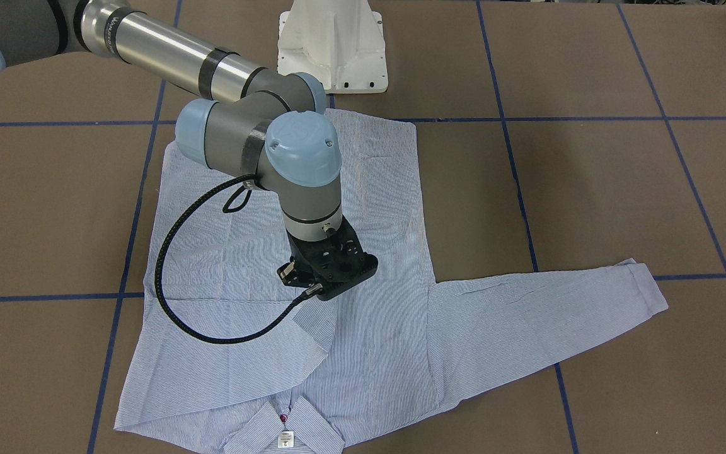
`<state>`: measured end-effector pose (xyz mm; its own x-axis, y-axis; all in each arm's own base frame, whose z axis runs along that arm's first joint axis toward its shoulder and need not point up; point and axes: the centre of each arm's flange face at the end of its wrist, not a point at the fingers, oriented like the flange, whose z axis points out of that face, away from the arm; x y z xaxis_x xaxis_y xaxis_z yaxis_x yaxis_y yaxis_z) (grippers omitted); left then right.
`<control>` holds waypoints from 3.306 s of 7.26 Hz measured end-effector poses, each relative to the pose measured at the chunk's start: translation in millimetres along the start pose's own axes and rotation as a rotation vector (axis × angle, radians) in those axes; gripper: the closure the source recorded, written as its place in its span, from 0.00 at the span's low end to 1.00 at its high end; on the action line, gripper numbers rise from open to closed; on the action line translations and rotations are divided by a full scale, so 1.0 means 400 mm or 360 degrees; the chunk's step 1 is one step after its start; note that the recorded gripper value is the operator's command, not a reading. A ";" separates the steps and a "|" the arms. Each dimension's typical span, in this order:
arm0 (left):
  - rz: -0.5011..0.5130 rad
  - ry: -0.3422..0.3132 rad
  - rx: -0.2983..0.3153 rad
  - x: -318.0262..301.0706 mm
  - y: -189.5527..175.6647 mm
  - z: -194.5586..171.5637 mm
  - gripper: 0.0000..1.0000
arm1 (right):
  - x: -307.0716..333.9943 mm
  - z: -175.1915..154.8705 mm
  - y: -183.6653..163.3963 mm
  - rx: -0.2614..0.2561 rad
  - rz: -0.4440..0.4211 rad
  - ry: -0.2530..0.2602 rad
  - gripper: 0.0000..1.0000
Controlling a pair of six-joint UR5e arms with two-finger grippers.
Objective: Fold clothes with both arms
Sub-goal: 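Lay the sleeve cuff on the chest near the collar, open right gripper, then withdraw the right gripper while the left gripper reaches the other sleeve cuff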
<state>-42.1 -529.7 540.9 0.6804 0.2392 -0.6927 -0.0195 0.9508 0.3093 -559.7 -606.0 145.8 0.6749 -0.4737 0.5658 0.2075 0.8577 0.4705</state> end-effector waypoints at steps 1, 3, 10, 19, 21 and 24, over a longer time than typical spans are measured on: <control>-0.0001 0.0000 -0.0002 -0.001 0.000 0.002 0.01 | -0.022 -0.010 -0.008 0.0091 0.0021 -0.0029 0.01; -0.0006 -0.0001 -0.0008 -0.005 -0.001 0.007 0.01 | -0.096 -0.021 -0.008 0.0332 0.0111 -0.0057 0.01; -0.0165 0.0003 0.0003 -0.009 -0.021 0.012 0.00 | 0.006 0.173 0.072 0.0317 0.0624 0.0010 0.04; -0.0175 0.0001 -0.0004 -0.016 -0.020 0.018 0.01 | -0.109 0.260 0.018 0.0266 0.0734 -0.0014 0.06; -0.0181 -0.0002 -0.0011 -0.023 -0.019 0.024 0.00 | -0.178 0.210 -0.011 0.0331 0.0698 -0.0115 0.06; -0.0180 -0.0004 -0.0008 -0.026 -0.036 0.025 0.01 | -0.300 0.165 -0.032 0.0401 0.0643 -0.0235 0.06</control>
<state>-41.6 -547.7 550.2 0.6803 0.1300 -0.7213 0.0536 0.9727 0.2259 -690.2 -573.4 116.5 0.5546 -0.1521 0.8181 -0.2399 0.9122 0.3322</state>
